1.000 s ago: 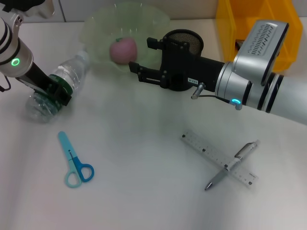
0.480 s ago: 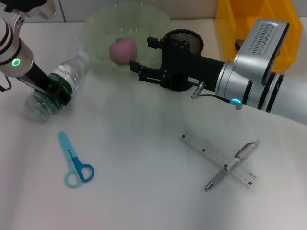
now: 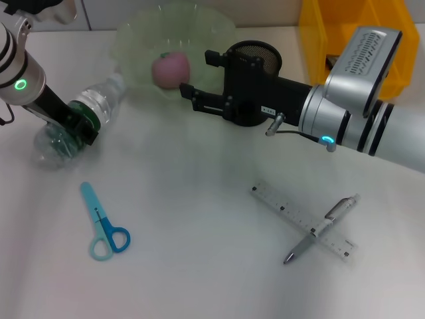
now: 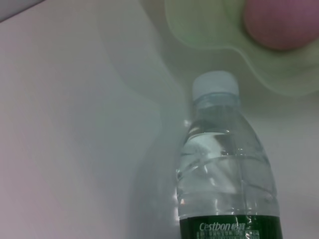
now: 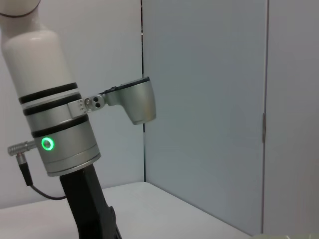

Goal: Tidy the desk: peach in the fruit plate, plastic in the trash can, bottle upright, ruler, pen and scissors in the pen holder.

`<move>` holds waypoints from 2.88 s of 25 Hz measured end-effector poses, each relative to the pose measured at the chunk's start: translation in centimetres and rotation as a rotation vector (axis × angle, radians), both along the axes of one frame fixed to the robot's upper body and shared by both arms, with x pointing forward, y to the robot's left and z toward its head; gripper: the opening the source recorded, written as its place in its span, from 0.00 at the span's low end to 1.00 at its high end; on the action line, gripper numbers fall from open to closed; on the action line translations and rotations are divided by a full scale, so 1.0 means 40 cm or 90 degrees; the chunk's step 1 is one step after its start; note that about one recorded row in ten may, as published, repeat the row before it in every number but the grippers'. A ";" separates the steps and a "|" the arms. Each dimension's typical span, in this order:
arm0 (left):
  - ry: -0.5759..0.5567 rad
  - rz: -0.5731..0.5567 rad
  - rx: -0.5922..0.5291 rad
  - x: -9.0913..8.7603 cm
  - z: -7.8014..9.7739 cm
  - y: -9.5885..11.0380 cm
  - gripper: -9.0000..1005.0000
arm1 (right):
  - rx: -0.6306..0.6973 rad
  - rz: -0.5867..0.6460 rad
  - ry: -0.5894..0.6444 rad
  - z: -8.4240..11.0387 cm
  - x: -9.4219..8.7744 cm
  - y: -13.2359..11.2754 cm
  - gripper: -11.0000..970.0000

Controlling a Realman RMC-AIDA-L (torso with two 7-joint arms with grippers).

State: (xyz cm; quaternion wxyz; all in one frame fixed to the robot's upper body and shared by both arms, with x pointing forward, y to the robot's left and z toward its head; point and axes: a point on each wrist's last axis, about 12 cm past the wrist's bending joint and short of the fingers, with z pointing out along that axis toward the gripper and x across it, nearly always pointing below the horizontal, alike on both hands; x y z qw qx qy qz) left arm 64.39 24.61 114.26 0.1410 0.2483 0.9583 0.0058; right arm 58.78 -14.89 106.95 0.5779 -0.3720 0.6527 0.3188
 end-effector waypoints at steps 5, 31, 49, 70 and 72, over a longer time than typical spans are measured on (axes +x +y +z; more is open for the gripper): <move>-0.022 0.006 -0.009 -0.014 0.019 0.012 0.78 | 0.003 -0.005 0.002 -0.002 -0.001 -0.003 0.81; -0.229 0.034 -0.109 -0.106 0.162 0.064 0.78 | 0.046 -0.035 0.001 0.014 0.007 -0.012 0.81; -0.509 -0.030 -0.415 -0.196 0.134 0.121 0.78 | 0.057 -0.035 0.008 0.021 0.010 -0.007 0.81; -0.673 -0.106 -0.619 -0.268 -0.052 0.162 0.78 | 0.220 0.064 0.077 0.145 0.022 0.046 0.81; -0.699 -0.115 -0.620 -0.281 -0.073 0.171 0.78 | 0.241 0.095 0.089 0.177 0.025 0.050 0.81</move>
